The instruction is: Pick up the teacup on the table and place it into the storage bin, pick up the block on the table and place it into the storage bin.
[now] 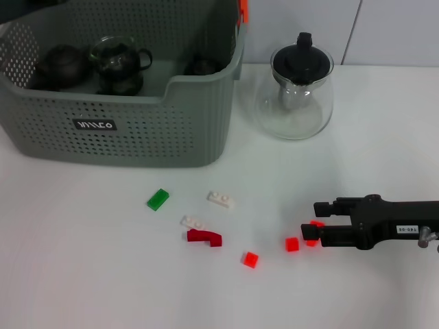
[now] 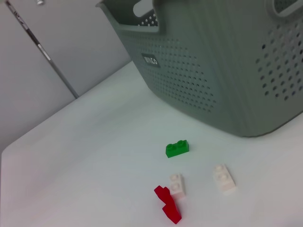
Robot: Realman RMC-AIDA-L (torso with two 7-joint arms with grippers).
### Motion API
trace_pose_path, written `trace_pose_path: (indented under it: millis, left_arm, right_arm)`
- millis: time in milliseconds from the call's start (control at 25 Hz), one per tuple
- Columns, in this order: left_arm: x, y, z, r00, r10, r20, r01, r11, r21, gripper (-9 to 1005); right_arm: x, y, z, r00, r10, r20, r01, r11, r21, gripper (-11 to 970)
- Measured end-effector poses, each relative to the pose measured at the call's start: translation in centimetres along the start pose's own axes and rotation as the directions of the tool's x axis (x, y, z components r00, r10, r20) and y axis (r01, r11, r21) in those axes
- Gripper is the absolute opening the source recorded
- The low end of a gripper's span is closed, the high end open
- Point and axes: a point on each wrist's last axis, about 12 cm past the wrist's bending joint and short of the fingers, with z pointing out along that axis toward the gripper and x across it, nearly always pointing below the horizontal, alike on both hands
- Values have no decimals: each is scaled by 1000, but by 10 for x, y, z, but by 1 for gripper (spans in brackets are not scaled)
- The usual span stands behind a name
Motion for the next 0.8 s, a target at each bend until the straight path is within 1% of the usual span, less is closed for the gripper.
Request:
trace_pose_path:
  millis: [80,160,240,360,440,520,640,680,720,760,800]
  left_arm:
    - [-2,1,16,997,-24,-72,19,998,-64,505]
    - [-2,2,27,991,-32,-132,16,993,-120,512]
    - [0,0,32,988,-24,-154,1,990,-143,520]
    - [1,-3,30,992,-23,-125,5,990,-141,531]
    - [0,-5,24,996,-25,-84,14,992,-124,538]
    - [1,-8,13,999,-22,-26,19,996,-87,546]
    - [10,-12,-11,995,-12,103,14,1000,-15,557]
    - [16,-14,-20,989,-4,147,2,1000,11,603]
    - [26,-17,-29,984,14,178,-22,999,42,650]
    - [32,-20,-36,980,30,194,-44,997,66,696]
    - [44,-24,-43,977,54,205,-75,993,95,743]
  right_arm:
    - [-1,0,1,1000,-3,0,3,1000,-1,735]
    - [-2,0,1,1000,-5,-1,5,1000,-3,735]
    - [-2,0,1,1000,-6,-1,6,1000,-3,735]
    - [-2,0,1,1000,-6,-1,6,1000,-2,735]
    - [-2,0,1,1000,-6,0,6,1000,-1,735]
    - [-2,0,0,1000,-8,1,8,1000,0,736]
    - [-1,0,0,1000,-9,2,9,1000,2,737]
    - [-1,0,0,1000,-9,2,9,1000,2,737]
    - [-1,0,0,1000,-9,2,9,1000,2,737]
    - [-1,0,0,1000,-8,2,8,1000,2,738]
    - [0,0,0,1000,-7,3,7,1000,2,738]
